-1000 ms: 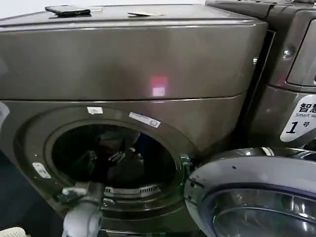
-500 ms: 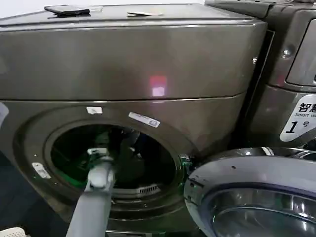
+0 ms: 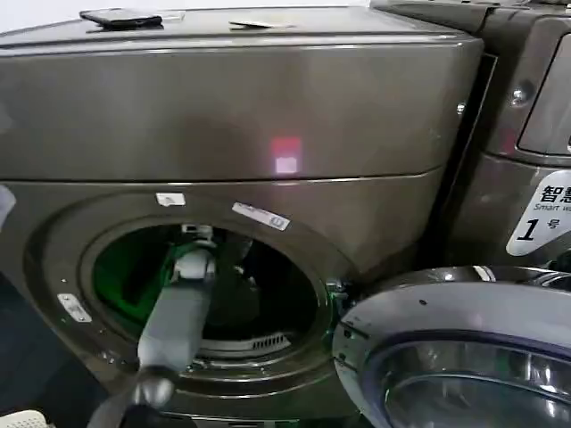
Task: Grasp the clothes from the dryer.
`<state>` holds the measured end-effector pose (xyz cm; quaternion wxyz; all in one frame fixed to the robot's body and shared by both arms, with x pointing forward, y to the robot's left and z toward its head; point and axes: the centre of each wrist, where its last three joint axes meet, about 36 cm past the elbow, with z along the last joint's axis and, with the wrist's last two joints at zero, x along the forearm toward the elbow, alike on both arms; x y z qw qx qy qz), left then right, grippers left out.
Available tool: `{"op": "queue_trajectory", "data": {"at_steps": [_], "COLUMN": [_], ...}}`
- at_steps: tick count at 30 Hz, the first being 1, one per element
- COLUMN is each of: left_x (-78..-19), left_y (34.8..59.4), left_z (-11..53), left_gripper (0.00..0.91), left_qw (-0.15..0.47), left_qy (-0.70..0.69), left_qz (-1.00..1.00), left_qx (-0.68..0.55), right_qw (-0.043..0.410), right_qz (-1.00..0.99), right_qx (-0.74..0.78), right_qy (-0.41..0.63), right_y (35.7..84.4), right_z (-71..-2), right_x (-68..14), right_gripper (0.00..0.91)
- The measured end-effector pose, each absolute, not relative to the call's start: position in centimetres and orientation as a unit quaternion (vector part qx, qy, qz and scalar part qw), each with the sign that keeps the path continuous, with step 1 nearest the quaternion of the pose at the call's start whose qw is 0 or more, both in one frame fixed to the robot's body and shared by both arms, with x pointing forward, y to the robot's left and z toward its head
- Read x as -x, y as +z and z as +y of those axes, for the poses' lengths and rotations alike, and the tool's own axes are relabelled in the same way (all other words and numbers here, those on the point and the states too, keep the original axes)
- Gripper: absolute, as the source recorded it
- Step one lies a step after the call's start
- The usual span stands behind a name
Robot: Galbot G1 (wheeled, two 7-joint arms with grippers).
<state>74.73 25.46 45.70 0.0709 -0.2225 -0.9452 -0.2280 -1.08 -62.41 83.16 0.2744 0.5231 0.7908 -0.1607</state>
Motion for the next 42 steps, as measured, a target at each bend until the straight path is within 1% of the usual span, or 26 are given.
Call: {"op": "queue_trajectory", "data": {"at_steps": [5, 10, 14, 18, 21, 25, 29, 40, 41, 42], "left_x": [-76.1, -76.8, -77.2, -77.6, -77.7, -77.8, -77.8, -77.3, -77.2, -77.2], "left_y": [46.4, 46.9, 47.8, 48.9, 49.2, 49.1, 48.9, 46.7, 46.6, 46.5], "left_z": [25.5, 26.9, 28.7, 29.7, 30.0, 29.9, 29.3, 28.1, 28.2, 28.3], "left_gripper": [0.907, 0.907, 0.907, 0.907, 0.907, 0.907, 0.907, 0.907, 0.865, 0.694], "left_qw": [0.118, 0.176, 0.227, 0.265, 0.292, 0.319, 0.331, 0.357, 0.359, 0.361], "left_qy": [-0.330, -0.418, -0.474, -0.523, -0.554, -0.586, -0.610, -0.621, -0.621, -0.620], "left_qz": [-0.884, -0.814, -0.761, -0.714, -0.678, -0.643, -0.621, -0.605, -0.605, -0.605], "left_qx": [0.310, 0.363, 0.381, 0.383, 0.384, 0.377, 0.363, 0.347, 0.346, 0.346], "right_qw": [0.272, 0.270, 0.268, 0.267, 0.267, 0.266, 0.266, 0.261, 0.261, 0.260], "right_qz": [0.790, 0.791, 0.792, 0.793, 0.793, 0.792, 0.793, 0.792, 0.792, 0.792], "right_qx": [-0.525, -0.525, -0.525, -0.524, -0.524, -0.525, -0.525, -0.528, -0.528, -0.528], "right_qy": [-0.159, -0.158, -0.157, -0.158, -0.159, -0.159, -0.160, -0.161, -0.161, -0.161], "right_y": [82.9, 82.5, 82.3, 82.2, 82.2, 82.1, 82.1, 81.6, 81.6, 81.6], "right_z": [-62.5, -62.5, -62.4, -62.3, -62.2, -62.2, -62.1, -62.3, -62.4, -62.4], "right_x": [1.2, 1.2, 1.1, 1.0, 1.0, 1.1, 1.1, 1.0, 1.0, 1.0], "right_gripper": [0.907, 0.907, 0.907, 0.907, 0.907, 0.907, 0.907, 0.907, 0.907, 0.907]}}
